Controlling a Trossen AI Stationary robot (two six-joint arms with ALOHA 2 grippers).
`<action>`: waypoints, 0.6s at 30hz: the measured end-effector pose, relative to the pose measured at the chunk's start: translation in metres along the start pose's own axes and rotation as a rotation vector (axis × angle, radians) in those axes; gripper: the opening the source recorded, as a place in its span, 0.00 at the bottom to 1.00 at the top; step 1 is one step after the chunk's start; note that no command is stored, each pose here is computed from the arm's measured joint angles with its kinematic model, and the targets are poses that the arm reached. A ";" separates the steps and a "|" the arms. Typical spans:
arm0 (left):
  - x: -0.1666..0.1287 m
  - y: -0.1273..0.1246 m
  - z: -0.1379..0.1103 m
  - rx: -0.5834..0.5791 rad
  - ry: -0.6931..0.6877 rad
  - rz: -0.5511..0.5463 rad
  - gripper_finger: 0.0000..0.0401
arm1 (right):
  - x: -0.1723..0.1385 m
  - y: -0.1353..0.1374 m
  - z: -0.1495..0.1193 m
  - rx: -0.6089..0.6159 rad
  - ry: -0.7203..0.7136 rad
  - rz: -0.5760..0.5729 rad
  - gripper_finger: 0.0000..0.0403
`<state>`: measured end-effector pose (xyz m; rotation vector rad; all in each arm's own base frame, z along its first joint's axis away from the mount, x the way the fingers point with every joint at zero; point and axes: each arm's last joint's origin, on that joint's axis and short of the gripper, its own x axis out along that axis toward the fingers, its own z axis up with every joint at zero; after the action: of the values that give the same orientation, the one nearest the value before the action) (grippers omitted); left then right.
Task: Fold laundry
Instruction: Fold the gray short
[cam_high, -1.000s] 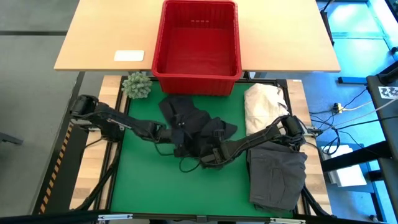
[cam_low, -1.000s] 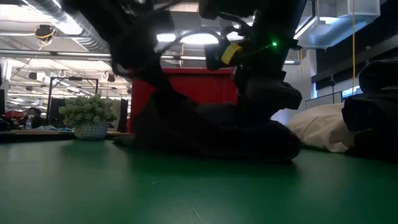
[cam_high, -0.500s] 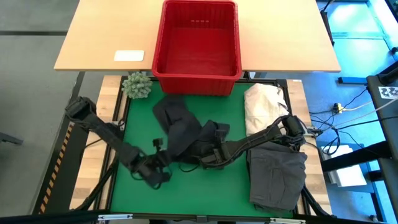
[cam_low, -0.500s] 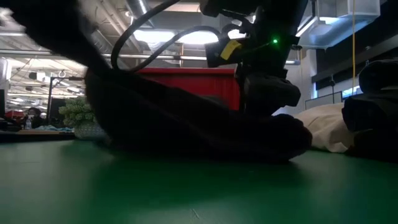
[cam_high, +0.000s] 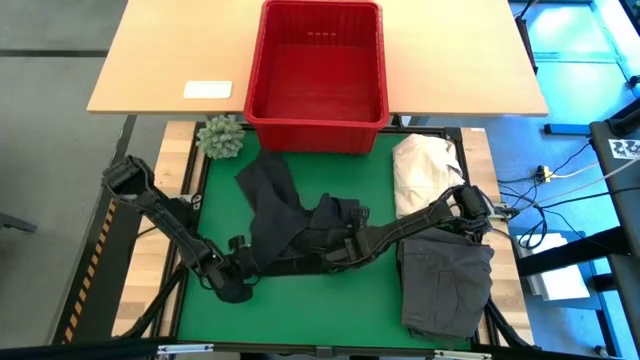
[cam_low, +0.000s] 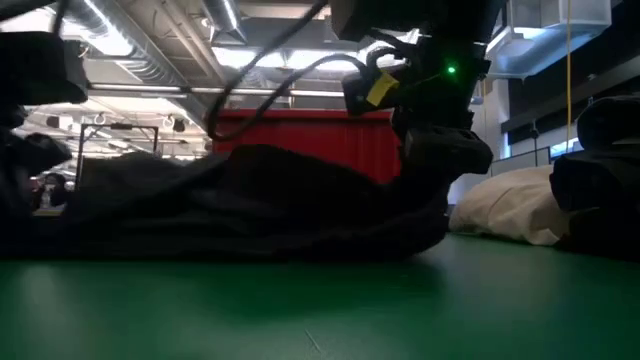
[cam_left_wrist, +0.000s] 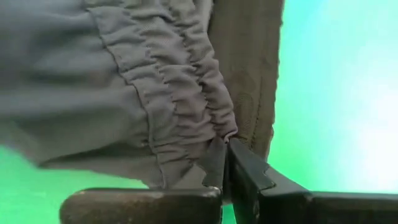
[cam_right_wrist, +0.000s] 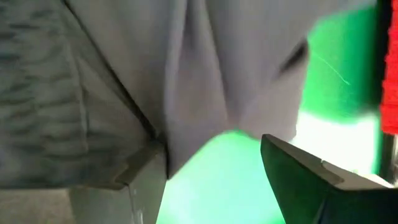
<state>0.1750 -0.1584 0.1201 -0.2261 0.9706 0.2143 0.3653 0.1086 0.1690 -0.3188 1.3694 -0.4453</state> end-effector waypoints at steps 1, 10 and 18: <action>0.000 0.000 0.000 -0.016 0.039 -0.045 0.03 | 0.000 -0.001 -0.001 -0.002 0.011 -0.012 0.63; -0.005 -0.013 0.019 0.090 0.208 -0.272 0.08 | 0.000 -0.003 -0.006 -0.005 0.051 -0.032 0.63; -0.036 -0.020 0.057 0.168 0.060 -0.241 0.08 | -0.008 -0.003 -0.011 -0.018 0.063 -0.033 0.63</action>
<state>0.2059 -0.1641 0.1827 -0.1941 1.0061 -0.0947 0.3534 0.1105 0.1750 -0.3450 1.4319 -0.4734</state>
